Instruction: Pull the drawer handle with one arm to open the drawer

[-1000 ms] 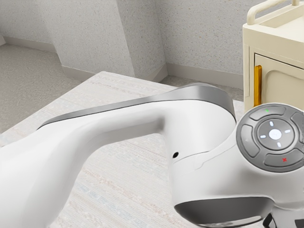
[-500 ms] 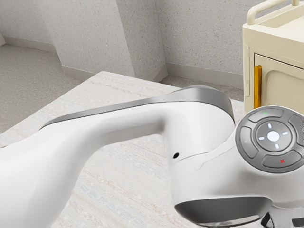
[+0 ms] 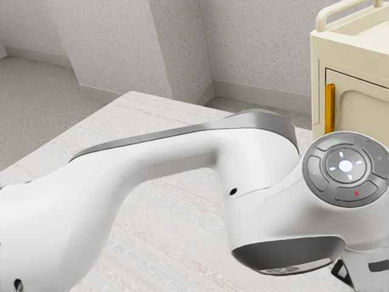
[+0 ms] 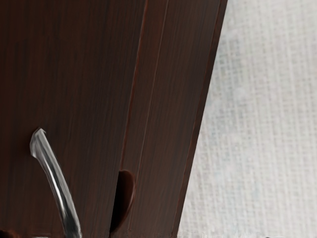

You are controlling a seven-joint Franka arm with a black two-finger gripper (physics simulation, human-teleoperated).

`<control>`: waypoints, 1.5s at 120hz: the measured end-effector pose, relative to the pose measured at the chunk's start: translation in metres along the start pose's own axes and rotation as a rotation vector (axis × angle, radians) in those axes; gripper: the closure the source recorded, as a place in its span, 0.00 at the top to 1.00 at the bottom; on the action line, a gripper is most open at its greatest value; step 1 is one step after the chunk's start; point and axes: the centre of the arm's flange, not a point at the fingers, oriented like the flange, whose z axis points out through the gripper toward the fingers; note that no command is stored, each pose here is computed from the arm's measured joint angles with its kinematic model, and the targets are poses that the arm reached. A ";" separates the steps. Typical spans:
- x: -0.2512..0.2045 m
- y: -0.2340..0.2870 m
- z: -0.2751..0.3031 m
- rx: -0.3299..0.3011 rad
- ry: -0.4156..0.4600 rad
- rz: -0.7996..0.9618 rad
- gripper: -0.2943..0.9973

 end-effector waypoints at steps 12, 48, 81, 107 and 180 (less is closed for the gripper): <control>-0.001 0.004 0.006 -0.009 -0.007 0.004 0.68; -0.007 0.020 0.009 -0.028 -0.027 0.012 0.69; -0.020 0.038 0.005 -0.044 -0.050 0.014 0.72; -0.027 0.048 0.002 -0.049 -0.062 0.013 0.77; -0.029 0.083 -0.016 -0.061 -0.070 0.034 0.77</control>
